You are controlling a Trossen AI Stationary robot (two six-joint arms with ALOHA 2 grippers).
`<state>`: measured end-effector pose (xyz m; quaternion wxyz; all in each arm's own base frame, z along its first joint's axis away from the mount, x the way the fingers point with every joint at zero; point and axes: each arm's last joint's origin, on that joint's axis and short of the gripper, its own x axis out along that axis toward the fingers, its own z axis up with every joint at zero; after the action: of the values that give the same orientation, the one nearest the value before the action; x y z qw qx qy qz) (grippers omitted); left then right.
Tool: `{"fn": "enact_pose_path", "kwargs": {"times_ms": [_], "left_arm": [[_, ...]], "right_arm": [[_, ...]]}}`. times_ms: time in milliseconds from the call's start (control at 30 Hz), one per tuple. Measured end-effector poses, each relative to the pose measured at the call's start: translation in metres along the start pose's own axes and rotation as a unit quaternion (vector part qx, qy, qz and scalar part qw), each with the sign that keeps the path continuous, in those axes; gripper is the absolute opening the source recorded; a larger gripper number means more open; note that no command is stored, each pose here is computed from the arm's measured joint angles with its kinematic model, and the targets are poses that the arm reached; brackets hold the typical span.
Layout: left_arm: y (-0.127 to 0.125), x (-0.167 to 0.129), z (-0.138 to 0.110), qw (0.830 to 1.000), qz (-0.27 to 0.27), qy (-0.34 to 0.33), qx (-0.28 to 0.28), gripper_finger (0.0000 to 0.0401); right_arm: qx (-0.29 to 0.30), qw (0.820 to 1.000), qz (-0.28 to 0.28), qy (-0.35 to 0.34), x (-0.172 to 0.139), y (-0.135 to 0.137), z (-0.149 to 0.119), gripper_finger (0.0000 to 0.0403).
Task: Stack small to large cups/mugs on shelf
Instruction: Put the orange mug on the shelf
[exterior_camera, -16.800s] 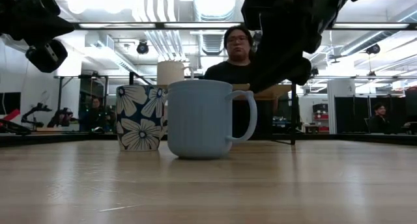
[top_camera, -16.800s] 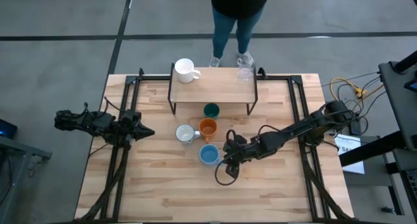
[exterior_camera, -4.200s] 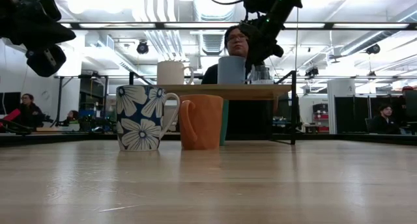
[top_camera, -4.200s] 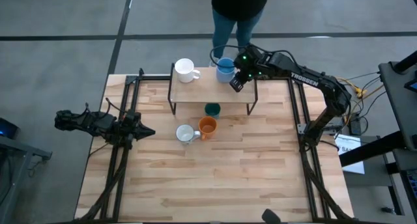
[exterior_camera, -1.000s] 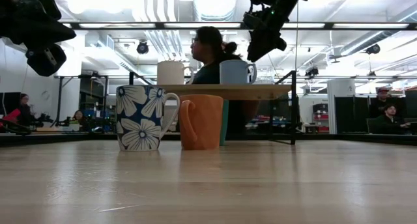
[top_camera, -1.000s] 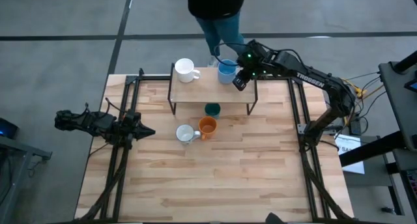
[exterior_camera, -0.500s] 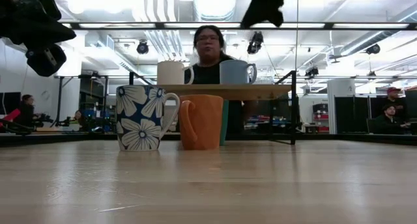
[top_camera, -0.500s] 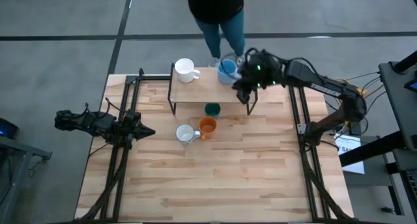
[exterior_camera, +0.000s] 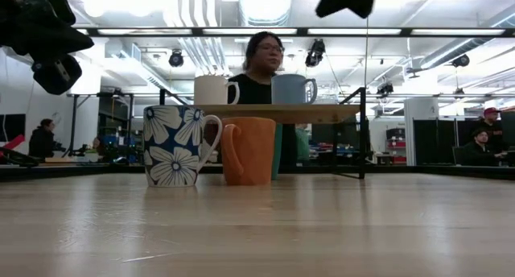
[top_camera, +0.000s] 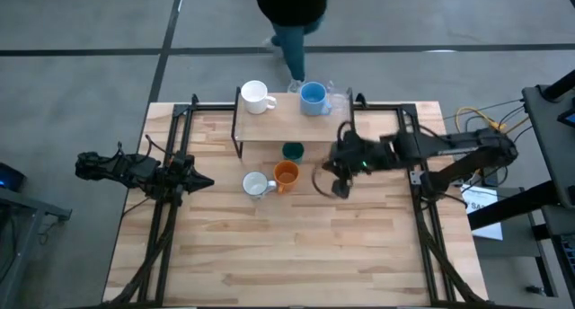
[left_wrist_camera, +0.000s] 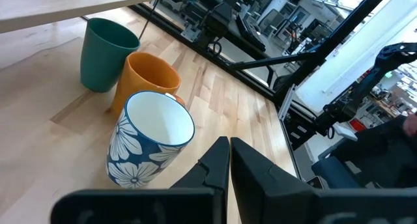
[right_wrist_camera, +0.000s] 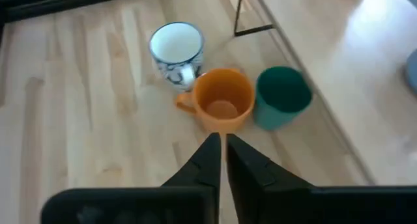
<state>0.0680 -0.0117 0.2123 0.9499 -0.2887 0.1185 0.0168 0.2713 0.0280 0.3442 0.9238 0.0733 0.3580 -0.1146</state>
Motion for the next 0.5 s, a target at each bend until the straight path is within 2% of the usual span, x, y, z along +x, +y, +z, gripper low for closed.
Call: {"fn": "enact_pose_path", "kwargs": {"times_ms": [100,233,333,500], "left_arm": [[0.000,0.000,0.000,1.000,0.000,0.000,0.000,0.0000],[0.000,0.000,0.000,1.000,0.000,0.000,0.000,0.0000],[0.000,0.000,0.000,1.000,0.000,0.000,0.000,0.0000],[0.000,0.000,0.000,1.000,-0.001,-0.001,0.000,0.0000]], "right_arm": [[0.013,1.000,-0.013,-0.020,-0.004,0.010,-0.022,0.0010],[0.025,0.996,-0.059,-0.066,-0.018,0.011,-0.052,0.0008],[0.060,0.990,-0.078,-0.102,-0.032,0.001,-0.074,0.0008],[0.121,0.979,-0.075,-0.148,-0.051,-0.026,-0.108,0.0008]]}}
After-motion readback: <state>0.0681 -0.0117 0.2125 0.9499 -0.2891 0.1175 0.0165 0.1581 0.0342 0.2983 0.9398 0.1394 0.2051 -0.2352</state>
